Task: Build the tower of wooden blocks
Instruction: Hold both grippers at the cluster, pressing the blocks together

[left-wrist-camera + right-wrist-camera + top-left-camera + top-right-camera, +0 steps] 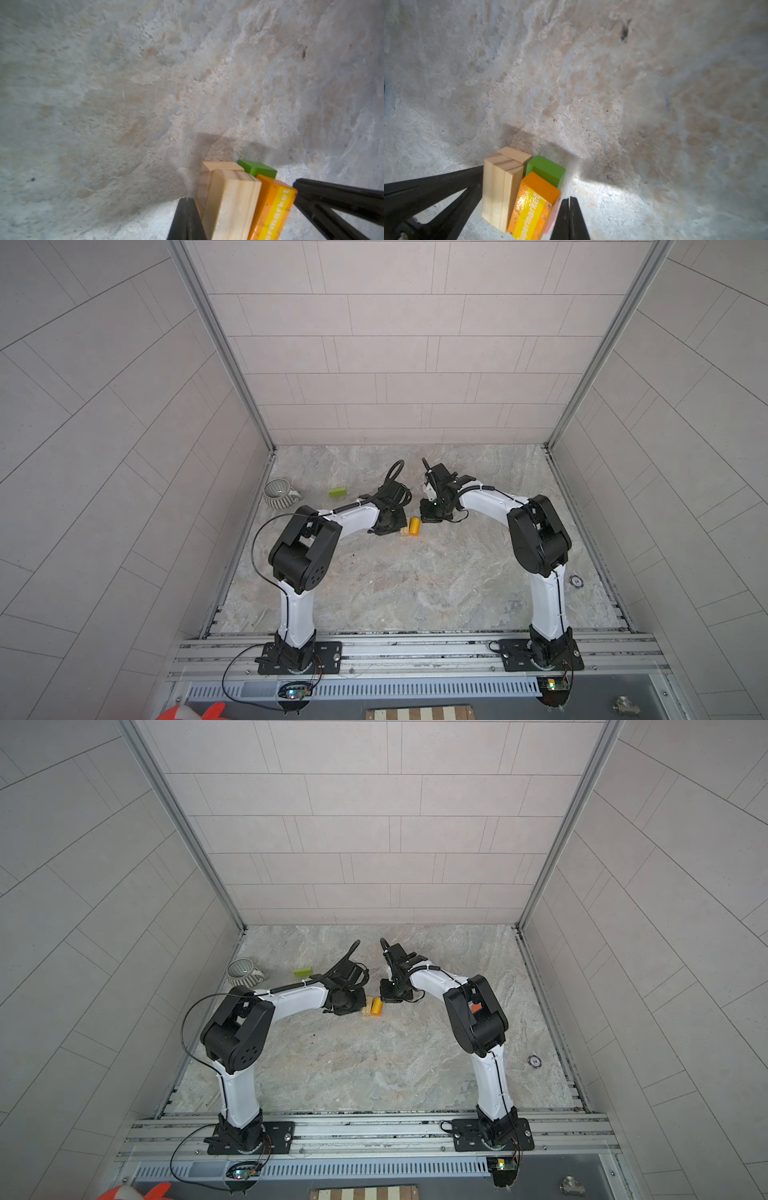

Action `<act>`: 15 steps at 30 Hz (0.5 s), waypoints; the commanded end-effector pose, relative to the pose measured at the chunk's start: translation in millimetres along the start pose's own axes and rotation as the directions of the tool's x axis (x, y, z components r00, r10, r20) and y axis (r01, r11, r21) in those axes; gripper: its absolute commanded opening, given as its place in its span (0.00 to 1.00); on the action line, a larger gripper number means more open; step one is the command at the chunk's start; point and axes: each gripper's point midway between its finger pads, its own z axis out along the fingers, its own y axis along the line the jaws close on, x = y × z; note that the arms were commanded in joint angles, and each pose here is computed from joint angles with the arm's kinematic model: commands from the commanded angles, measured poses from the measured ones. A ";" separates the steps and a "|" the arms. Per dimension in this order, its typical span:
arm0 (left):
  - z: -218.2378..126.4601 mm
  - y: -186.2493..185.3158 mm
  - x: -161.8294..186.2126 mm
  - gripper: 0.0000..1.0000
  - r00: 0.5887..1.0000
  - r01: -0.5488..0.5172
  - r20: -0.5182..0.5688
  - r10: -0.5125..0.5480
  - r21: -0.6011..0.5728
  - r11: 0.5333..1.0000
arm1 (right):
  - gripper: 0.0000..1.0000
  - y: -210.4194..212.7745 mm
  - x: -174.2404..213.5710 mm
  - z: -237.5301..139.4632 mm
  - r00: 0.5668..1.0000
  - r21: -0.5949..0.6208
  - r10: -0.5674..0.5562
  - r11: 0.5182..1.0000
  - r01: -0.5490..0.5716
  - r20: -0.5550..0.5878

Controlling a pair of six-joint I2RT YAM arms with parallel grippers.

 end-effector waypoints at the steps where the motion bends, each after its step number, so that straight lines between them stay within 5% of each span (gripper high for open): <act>1: -1.4 0.0 -2.4 0.00 1.000 -0.003 0.006 0.003 0.002 1.000 | 0.00 2.6 3.4 2.1 1.000 -0.009 0.002 1.000 -0.002 -0.008; 15: -0.1 -0.1 -1.4 0.00 1.000 0.001 0.004 -0.001 0.006 1.000 | 0.00 13.8 -0.3 9.4 1.000 -0.065 0.018 0.998 -0.019 -0.017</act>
